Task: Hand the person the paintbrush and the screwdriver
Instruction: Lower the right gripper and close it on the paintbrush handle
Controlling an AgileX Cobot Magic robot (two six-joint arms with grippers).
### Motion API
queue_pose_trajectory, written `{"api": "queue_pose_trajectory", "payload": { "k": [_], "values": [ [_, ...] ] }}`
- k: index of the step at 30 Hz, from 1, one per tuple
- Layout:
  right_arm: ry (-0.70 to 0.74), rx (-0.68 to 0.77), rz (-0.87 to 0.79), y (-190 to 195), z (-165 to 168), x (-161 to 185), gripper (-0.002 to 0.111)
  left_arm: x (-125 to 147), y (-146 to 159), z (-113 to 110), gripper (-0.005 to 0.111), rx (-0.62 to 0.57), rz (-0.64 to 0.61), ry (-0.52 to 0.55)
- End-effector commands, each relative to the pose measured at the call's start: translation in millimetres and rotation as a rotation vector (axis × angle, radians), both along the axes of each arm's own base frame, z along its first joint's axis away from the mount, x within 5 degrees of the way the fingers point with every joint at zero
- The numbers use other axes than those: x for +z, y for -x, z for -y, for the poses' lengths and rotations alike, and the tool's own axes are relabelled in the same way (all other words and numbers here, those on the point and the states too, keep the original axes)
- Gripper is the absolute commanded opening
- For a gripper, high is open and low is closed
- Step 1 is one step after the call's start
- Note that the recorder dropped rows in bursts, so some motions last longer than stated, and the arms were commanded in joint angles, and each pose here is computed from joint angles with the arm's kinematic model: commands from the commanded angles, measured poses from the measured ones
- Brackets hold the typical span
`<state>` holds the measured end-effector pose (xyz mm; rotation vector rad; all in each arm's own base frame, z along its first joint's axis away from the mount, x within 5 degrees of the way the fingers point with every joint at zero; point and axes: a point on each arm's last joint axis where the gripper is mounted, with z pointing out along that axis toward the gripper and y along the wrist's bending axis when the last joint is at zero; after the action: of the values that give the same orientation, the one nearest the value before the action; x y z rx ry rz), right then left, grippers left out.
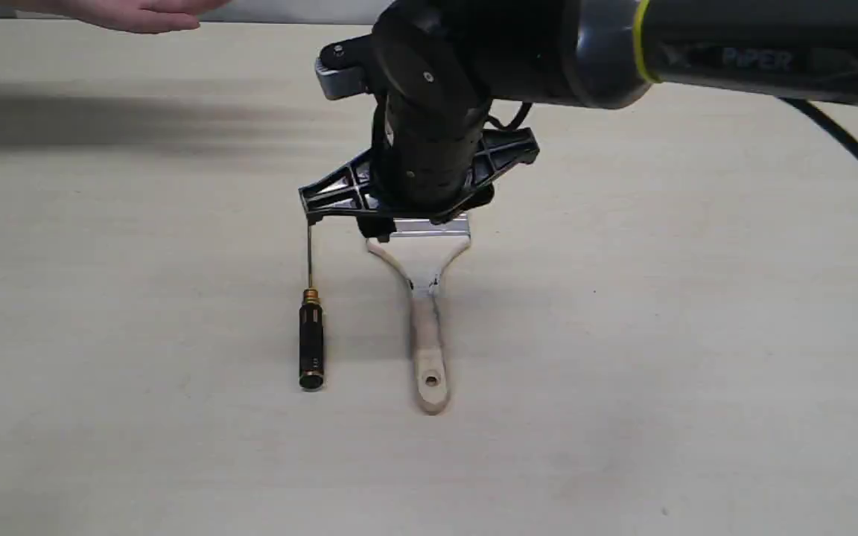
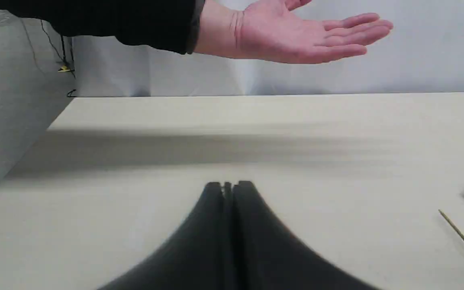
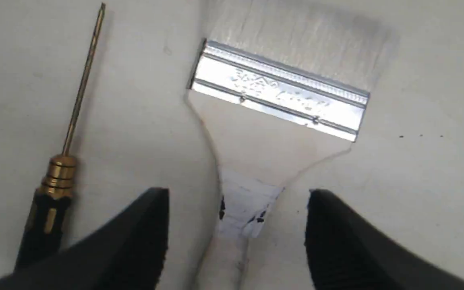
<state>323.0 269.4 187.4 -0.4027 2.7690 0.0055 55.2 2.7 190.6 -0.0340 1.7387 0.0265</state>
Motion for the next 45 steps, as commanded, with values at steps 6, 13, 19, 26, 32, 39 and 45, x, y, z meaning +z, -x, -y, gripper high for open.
{"api": "queue_pose_trajectory", "payload": {
  "k": [6,13,19,26,32,39,45],
  "values": [
    [0.073,0.018,-0.082,-5.4,-2.5,-47.5,0.061,0.0,0.0,0.5,0.0,-0.008,0.007,0.002],
    [0.107,0.008,-0.13,-6.6,-4.1,-82.8,0.061,0.0,0.0,0.5,0.0,-0.008,0.007,0.002],
    [0.126,-0.022,-0.159,-5.8,-3.4,-100.0,0.058,-0.1,0.0,0.6,0.0,-0.009,0.006,0.006],
    [0.137,-0.056,-0.198,-2.5,-1.8,-102.1,0.055,-0.1,0.0,0.6,0.0,-0.009,0.006,0.006],
    [0.078,-0.101,-0.243,1.5,-6.3,-103.7,0.055,-0.1,0.0,0.6,0.0,-0.009,0.006,0.006],
    [0.057,-0.109,-0.246,1.6,-8.0,-103.8,0.055,-0.1,0.0,0.6,0.0,-0.009,0.006,0.006],
    [0.06,-0.107,-0.247,1.4,-7.9,-106.6,0.047,0.1,0.0,0.5,0.0,-0.009,0.008,0.004]
  ]
}}
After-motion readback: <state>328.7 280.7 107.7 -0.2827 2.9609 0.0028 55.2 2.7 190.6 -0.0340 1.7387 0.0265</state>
